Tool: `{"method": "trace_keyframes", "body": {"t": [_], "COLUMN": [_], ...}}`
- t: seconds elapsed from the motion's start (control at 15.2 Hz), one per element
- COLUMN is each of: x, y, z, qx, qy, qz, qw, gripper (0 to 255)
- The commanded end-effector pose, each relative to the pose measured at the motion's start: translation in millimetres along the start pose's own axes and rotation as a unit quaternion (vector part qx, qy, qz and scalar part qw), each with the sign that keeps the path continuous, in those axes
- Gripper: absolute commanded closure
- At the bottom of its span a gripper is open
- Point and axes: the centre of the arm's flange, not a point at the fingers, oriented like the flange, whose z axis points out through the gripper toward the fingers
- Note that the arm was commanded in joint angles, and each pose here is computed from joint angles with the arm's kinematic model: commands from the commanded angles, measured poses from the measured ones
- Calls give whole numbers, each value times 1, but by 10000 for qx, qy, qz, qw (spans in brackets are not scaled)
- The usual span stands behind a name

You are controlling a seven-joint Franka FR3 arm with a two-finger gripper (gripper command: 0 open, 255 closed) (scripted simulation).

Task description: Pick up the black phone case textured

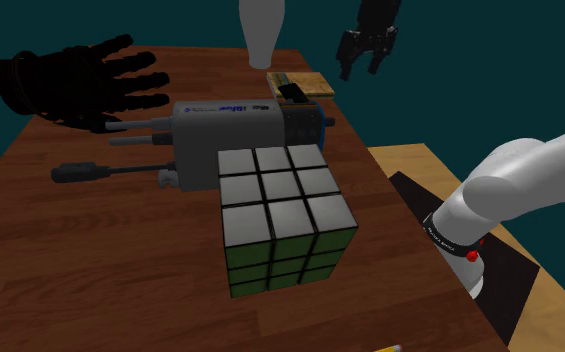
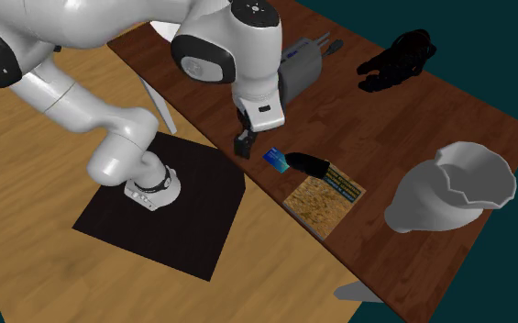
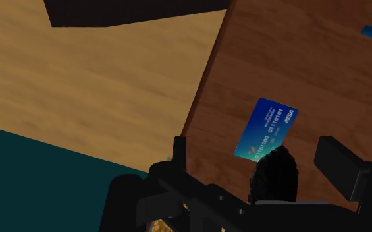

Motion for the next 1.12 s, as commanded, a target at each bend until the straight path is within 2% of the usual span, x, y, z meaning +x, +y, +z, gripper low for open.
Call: {"method": "trace_keyframes", "body": {"t": [0.0,0.73,1.06], "x": [21,132,133], "y": [-15,-77,-78], "z": [12,76,103], "qx": [-27,-206,-206], "qy": [18,82,82], "qz": [66,412,412], "qw": [10000,9989,9989], "gripper": [0,0,0]}}
